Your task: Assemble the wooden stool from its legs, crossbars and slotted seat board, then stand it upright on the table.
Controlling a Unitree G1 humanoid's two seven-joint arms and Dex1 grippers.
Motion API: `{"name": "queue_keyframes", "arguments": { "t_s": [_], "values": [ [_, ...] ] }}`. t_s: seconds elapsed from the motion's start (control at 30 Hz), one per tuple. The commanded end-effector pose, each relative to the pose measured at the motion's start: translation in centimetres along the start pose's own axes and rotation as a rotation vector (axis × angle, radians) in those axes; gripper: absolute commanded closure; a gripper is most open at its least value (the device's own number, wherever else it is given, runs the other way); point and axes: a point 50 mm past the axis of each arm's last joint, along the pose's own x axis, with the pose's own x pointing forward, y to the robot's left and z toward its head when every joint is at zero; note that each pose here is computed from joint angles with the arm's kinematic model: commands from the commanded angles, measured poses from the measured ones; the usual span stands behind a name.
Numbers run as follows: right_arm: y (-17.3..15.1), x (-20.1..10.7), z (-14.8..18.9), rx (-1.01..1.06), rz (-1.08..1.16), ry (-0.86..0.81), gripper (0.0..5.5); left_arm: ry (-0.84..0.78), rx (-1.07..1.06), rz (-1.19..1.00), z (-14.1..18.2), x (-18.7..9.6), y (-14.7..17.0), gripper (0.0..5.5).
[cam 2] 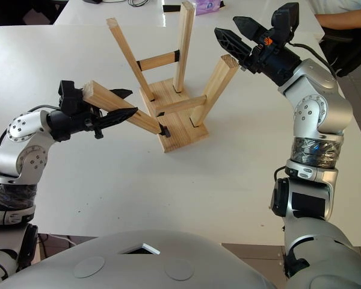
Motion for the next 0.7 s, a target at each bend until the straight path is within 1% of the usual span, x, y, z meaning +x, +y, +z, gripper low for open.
{"name": "queue_keyframes", "arguments": {
  "t_s": [0.03,0.1,0.23,0.37,0.53,0.7],
  "values": [
    [0.2,0.2,-0.1,0.020,0.014,-0.002,1.96,-0.002,-0.047,-0.019,-0.2,0.4,-0.4,3.46],
    [0.1,0.2,-0.1,0.021,0.013,0.000,1.96,-0.011,-0.052,-0.020,-0.1,0.4,-0.4,3.46],
    [0.1,0.3,-0.2,0.023,0.014,-0.001,1.96,0.038,-0.032,-0.005,-0.6,0.1,-0.2,3.46],
    [0.2,0.2,-0.3,0.029,0.015,0.002,1.96,0.052,0.004,0.031,-0.5,-0.1,0.7,3.46],
    [0.3,0.0,-0.9,0.033,0.002,0.011,1.96,0.060,0.036,0.030,-0.2,0.3,1.7,3.46],
    [0.4,0.2,-1.0,0.039,0.002,0.004,1.96,0.137,0.069,0.020,-1.0,0.5,1.5,3.46]
  ]
}}
